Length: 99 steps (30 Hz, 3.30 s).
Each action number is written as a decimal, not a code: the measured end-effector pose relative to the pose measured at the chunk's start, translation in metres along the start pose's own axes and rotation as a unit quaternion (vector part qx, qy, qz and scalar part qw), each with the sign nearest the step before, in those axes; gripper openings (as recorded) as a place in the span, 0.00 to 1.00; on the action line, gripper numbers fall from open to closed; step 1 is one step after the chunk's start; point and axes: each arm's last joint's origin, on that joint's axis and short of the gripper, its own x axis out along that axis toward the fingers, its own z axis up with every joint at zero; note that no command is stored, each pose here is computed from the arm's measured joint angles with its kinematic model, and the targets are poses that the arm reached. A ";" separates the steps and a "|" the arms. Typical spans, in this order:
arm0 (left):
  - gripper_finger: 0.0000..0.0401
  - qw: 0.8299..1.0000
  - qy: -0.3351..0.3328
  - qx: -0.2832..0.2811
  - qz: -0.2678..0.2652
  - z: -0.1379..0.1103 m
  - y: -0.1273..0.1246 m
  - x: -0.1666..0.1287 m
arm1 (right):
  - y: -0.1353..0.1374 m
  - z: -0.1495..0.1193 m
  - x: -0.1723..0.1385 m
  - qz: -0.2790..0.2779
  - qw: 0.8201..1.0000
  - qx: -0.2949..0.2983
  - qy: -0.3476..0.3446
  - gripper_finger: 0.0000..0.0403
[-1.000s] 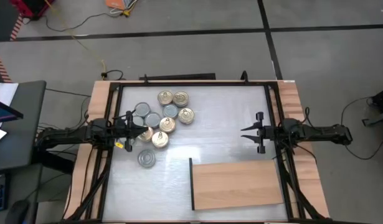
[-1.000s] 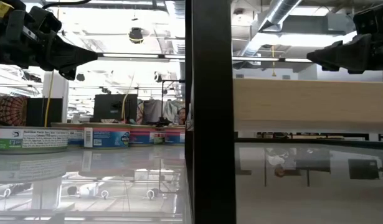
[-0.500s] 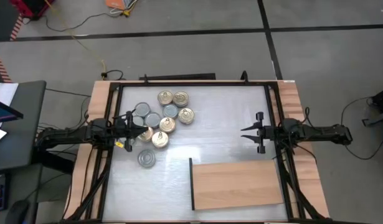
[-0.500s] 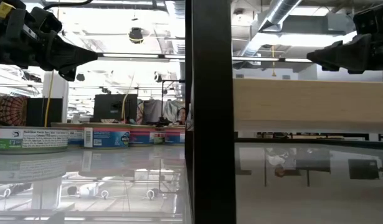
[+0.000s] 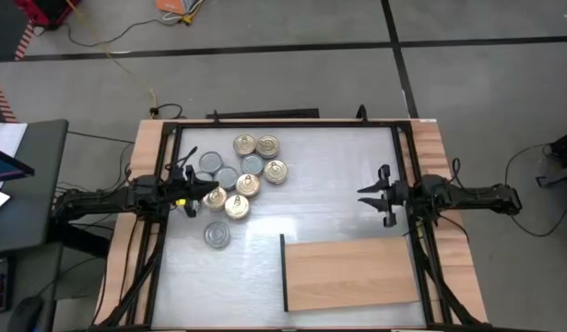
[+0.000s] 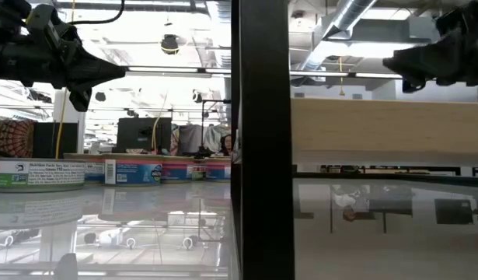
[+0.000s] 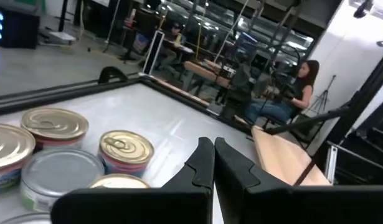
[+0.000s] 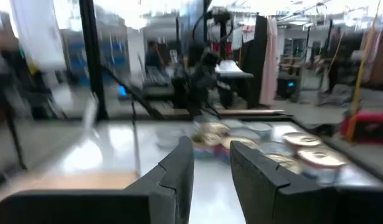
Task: Stack canned seafood by type on shelf
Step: Put the blue pink tuna can on the shelf
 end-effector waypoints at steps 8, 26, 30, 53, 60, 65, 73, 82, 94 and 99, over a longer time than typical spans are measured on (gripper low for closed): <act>0.00 0.996 0.007 -0.091 -0.011 0.000 -0.001 0.000 | 0.000 0.005 0.000 0.006 0.991 0.132 -0.026 0.33; 0.00 0.984 -0.055 0.159 -0.049 0.011 -0.007 -0.001 | -0.023 0.045 0.010 -0.163 0.982 0.077 -0.057 0.33; 0.00 0.983 -0.071 0.170 0.020 0.016 -0.004 -0.002 | -0.038 0.050 0.022 -0.219 0.973 0.069 -0.020 0.33; 0.07 0.986 0.040 0.152 0.051 0.027 -0.011 0.011 | -0.097 0.049 0.188 -0.097 0.981 0.070 0.155 0.33; 0.25 0.982 0.051 0.169 0.073 0.024 -0.009 0.013 | -0.111 0.027 0.230 -0.084 0.972 0.059 0.213 0.34; 0.30 0.977 0.059 0.191 0.079 0.023 -0.009 0.015 | -0.119 0.009 0.254 -0.075 0.963 0.063 0.251 0.40; 0.30 0.969 0.061 0.214 0.110 0.022 -0.007 0.016 | -0.128 -0.004 0.291 -0.064 0.949 0.056 0.304 0.53; 0.30 0.969 0.081 0.210 0.105 0.019 -0.006 0.016 | -0.140 -0.020 0.285 -0.116 0.904 0.072 0.404 0.49; 0.30 0.967 0.088 0.213 0.107 0.018 -0.005 0.015 | -0.158 -0.040 0.277 -0.155 0.880 0.121 0.432 0.30; 0.30 0.967 0.089 0.213 0.106 0.017 -0.005 0.015 | -0.162 -0.045 0.275 -0.160 0.874 0.129 0.441 0.19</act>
